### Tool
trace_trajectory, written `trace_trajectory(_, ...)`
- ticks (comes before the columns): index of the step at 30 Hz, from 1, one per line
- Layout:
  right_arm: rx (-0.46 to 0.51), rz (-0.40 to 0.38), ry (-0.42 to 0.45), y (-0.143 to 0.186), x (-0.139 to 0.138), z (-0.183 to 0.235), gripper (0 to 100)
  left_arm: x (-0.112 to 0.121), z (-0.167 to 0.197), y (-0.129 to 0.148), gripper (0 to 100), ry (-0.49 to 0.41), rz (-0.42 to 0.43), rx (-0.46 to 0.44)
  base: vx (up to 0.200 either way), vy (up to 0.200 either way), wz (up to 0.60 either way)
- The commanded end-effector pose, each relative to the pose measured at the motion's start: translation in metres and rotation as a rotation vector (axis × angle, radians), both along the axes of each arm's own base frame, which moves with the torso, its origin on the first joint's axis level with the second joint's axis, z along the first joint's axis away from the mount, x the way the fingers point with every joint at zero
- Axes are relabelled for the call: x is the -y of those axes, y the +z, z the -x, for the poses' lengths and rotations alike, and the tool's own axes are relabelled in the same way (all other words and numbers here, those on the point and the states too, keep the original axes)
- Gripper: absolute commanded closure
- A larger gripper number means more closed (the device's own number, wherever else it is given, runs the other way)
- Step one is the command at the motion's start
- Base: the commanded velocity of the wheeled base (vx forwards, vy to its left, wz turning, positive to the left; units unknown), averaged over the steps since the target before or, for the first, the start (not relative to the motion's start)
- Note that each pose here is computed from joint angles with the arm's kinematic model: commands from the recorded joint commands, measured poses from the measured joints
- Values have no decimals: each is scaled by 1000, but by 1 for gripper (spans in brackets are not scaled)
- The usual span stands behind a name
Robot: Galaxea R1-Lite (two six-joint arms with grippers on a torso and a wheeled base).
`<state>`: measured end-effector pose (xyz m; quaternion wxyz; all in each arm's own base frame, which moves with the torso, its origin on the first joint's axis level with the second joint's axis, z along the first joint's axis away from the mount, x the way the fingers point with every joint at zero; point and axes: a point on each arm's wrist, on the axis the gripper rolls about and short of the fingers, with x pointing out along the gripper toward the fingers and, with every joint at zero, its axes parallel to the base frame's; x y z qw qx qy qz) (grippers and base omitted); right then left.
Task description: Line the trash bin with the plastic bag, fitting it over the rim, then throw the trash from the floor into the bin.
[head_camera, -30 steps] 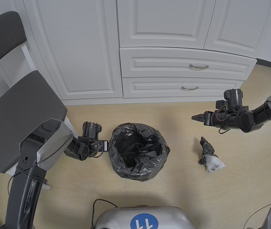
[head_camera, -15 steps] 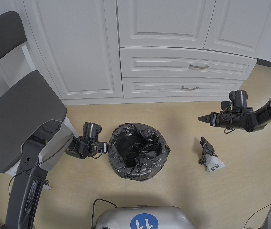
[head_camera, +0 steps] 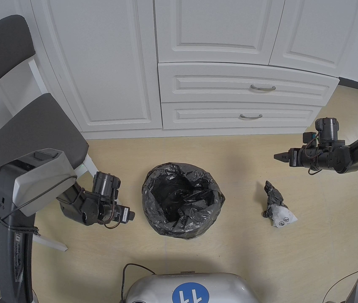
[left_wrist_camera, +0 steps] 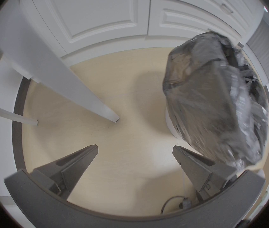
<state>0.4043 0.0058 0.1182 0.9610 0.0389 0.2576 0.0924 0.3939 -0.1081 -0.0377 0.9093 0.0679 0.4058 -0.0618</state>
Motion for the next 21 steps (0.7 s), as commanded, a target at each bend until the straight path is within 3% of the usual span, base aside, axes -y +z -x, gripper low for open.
trace_trajectory(1, -16, 70, -21, -2, 25, 9, 0, -1, 62, 60, 0, -107, -10, 145, 0, 0, 0)
trace_trajectory(5, -67, 115, -14, -27, 36, 1, 0, 8, 88, 75, 0, -150, 12, 183, 0, 0, 0)
trace_trajectory(12, -157, 127, -17, -63, 46, -13, 0, 17, 120, 91, 0, -185, 50, 219, 0, 0, 0)
trace_trajectory(21, -394, 92, -13, -150, 53, -53, 0, 14, 166, 103, 0, -226, 109, 381, 0, 0, 0)
